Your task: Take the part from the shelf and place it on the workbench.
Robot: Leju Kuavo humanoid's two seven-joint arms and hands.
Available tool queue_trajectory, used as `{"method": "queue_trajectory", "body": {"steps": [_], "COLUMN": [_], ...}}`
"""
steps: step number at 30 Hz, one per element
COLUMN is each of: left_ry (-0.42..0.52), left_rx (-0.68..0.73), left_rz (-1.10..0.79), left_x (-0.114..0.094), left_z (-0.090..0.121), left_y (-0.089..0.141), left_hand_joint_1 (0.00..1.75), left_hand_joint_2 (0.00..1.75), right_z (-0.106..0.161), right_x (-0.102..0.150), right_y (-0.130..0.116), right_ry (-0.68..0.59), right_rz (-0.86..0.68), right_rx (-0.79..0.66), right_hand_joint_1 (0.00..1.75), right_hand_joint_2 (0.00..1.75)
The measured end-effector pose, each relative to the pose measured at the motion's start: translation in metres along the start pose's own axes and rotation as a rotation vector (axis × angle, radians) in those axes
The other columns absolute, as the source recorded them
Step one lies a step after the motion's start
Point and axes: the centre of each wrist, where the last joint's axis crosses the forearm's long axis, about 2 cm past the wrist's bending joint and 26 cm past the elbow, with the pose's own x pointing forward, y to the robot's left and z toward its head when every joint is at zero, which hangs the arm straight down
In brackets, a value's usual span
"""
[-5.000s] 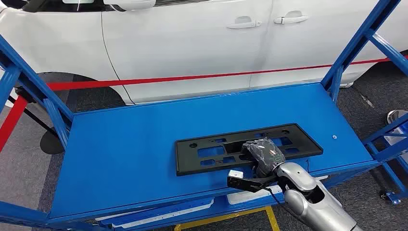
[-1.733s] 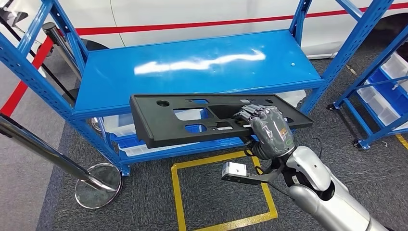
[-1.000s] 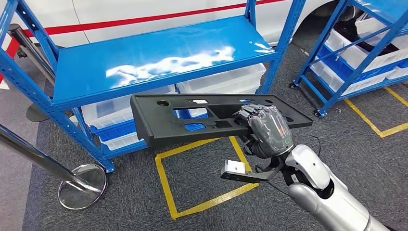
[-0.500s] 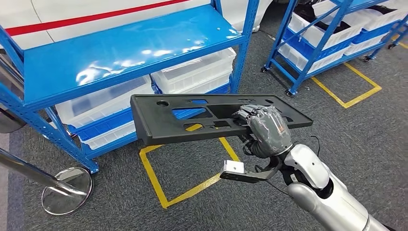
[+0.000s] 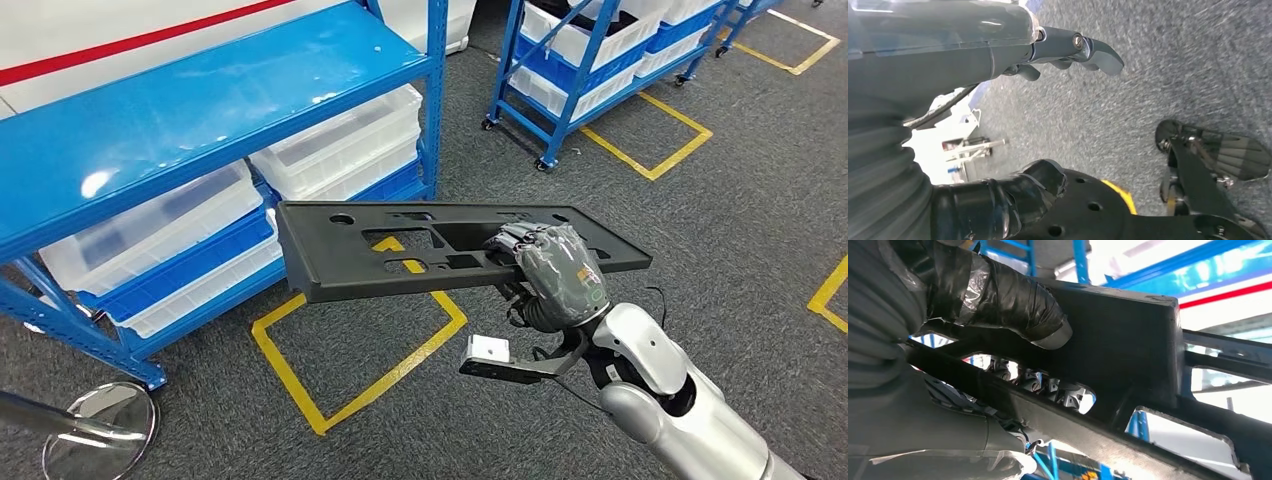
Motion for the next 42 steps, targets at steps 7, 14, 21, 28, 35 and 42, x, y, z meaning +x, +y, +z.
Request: {"method": "queue_trajectory", "body": {"steps": [7, 14, 21, 28, 35, 42], "left_ry": [0.003, 0.001, -0.001, -0.026, -0.041, -0.049], "left_rx": [0.008, 0.03, 0.049, 0.056, 0.073, 0.109], "left_rz": [-0.002, -0.018, -0.03, -0.044, -0.058, -0.101], "left_x": [-0.002, -0.002, -0.003, -0.001, -0.001, -0.002], "left_z": [0.0, 0.0, 0.0, 0.0, 0.0, -0.001], "left_y": [0.001, 0.002, 0.006, 0.006, 0.007, 0.011], "left_hand_joint_1": [0.0, 0.0, 0.0, 0.0, 0.0, 0.0], "left_hand_joint_2": [1.75, 1.75, 1.75, 1.75, 1.75, 1.75], "right_z": [-0.001, -0.002, -0.002, -0.004, -0.006, -0.007], "right_x": [0.001, 0.0, 0.0, -0.001, 0.001, 0.003], "right_y": [0.0, 0.0, -0.001, -0.002, -0.002, 0.0], "right_ry": [0.004, 0.003, 0.004, 0.009, 0.015, 0.023], "right_rz": [-0.016, -0.013, -0.014, -0.012, -0.019, -0.027], "right_rx": [0.01, 0.013, 0.021, 0.024, 0.027, 0.028], "right_hand_joint_1": [1.75, 1.75, 1.75, 1.75, 1.75, 1.75], "right_hand_joint_2": [1.75, 1.75, 1.75, 1.75, 1.75, 1.75]}}
